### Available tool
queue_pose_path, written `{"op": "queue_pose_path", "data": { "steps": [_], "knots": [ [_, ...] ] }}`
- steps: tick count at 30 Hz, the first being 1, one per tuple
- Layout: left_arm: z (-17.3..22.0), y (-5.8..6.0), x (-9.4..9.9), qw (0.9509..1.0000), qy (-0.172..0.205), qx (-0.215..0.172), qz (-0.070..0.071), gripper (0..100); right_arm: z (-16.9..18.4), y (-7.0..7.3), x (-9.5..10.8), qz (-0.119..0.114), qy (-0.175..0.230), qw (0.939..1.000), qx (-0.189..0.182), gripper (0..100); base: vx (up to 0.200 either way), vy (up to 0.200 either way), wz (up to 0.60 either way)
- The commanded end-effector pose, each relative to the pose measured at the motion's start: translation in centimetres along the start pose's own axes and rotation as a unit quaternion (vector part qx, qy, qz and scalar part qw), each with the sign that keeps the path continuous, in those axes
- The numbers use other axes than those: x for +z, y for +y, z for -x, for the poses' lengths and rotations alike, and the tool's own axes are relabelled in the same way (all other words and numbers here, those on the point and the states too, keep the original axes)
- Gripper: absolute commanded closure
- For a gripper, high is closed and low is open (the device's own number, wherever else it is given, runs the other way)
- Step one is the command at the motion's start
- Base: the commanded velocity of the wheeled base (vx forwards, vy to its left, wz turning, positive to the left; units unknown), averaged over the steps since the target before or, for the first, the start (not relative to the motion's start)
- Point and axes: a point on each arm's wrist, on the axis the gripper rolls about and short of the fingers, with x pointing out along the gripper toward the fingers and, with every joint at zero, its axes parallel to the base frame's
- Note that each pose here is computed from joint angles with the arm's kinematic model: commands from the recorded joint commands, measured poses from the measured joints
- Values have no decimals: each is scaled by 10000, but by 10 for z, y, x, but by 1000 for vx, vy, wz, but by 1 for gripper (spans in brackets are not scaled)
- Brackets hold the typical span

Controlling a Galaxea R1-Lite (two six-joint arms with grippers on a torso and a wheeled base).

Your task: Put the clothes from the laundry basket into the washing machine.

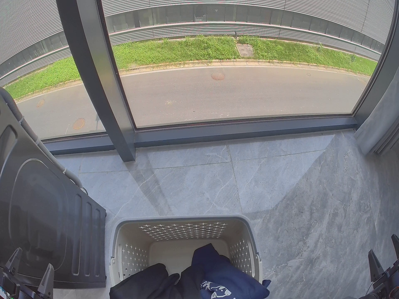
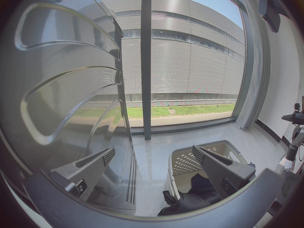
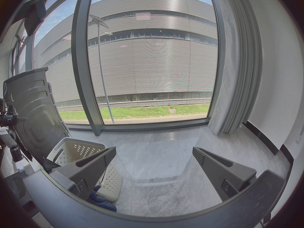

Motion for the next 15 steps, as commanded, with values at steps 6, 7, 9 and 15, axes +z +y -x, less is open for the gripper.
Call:
{"op": "queue_pose_path", "data": {
  "steps": [6,7,9,15],
  "knots": [
    [0,0,-5,10000,21,1,3,0,0,0,-5,0,5,10000,5,0,-200,0,0],
    [0,0,-5,10000,21,1,3,0,0,0,-5,0,5,10000,5,0,-200,0,0],
    [0,0,-5,10000,21,1,3,0,0,0,-5,0,5,10000,5,0,-200,0,0],
    [0,0,-5,10000,21,1,3,0,0,0,-5,0,5,10000,5,0,-200,0,0]
  ]
}}
